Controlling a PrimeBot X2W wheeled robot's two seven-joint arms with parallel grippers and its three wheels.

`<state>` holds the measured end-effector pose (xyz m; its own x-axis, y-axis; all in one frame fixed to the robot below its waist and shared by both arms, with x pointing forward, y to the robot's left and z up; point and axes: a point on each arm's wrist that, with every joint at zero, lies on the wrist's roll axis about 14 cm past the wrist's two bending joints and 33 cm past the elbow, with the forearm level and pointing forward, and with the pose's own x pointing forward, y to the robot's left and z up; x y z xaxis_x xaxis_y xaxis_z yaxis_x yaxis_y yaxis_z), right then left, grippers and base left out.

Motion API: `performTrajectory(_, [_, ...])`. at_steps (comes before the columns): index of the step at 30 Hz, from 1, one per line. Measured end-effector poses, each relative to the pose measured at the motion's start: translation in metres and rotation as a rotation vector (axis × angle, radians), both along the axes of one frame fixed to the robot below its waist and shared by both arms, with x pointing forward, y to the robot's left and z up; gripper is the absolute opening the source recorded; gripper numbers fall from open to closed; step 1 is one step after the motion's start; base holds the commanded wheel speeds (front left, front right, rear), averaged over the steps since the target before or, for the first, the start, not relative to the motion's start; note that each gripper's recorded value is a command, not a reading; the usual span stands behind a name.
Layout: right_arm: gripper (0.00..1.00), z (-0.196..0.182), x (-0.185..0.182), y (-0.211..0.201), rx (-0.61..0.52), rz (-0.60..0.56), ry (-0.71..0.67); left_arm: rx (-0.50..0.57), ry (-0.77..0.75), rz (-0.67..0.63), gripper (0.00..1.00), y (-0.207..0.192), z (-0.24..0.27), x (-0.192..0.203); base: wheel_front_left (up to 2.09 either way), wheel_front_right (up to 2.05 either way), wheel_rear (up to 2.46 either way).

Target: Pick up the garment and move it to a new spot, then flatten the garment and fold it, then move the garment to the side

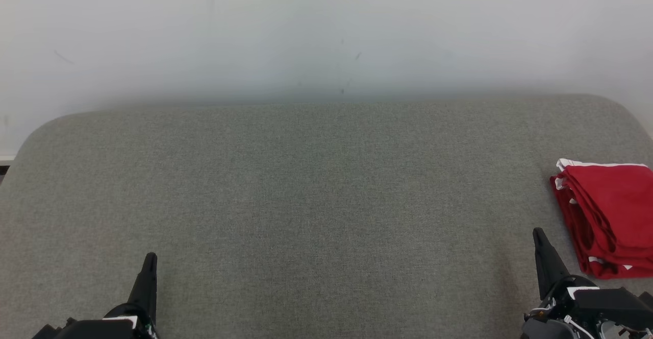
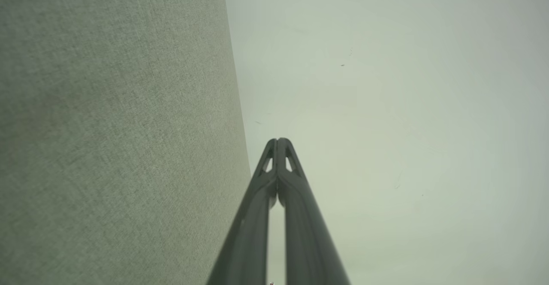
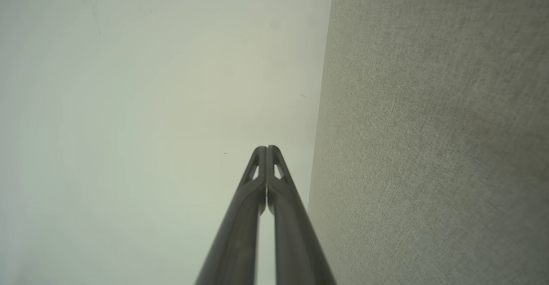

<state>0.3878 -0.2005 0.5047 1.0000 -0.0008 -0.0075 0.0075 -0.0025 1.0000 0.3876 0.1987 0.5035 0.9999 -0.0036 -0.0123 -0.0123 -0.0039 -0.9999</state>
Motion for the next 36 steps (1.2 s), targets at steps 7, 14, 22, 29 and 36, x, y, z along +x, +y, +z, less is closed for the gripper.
performTrajectory(7, [0.00, 0.0001, 0.0000, 0.0000, 0.000, 0.000, 0.000, 0.000, 0.000, 0.000, 0.00, -0.0001, 0.0001, 0.0000, 0.00, 0.00, 0.00])
performTrajectory(14, [0.00, 0.0001, 0.0000, 0.0000, 0.000, 0.000, 0.000, 0.000, 0.000, 0.000, 0.00, -0.0001, 0.0002, 0.0000, 0.00, 0.00, 0.00])
performTrajectory(22, [0.00, 0.0001, 0.0000, 0.0000, 0.000, 0.000, 0.000, 0.000, -0.001, 0.000, 0.00, -0.0001, 0.0002, 0.0000, 0.00, 0.00, 0.00])
performTrajectory(29, [0.00, 0.0002, 0.0000, 0.0000, 0.000, 0.000, -0.001, 0.000, -0.001, 0.000, 0.00, 0.0000, 0.0003, 0.0000, 0.00, 0.00, 0.00])
performTrajectory(36, [0.00, 0.0002, 0.0000, 0.0001, 0.000, 0.000, -0.001, 0.000, -0.001, 0.000, 0.00, 0.0000, 0.0003, 0.0001, 0.00, 0.00, 0.00])
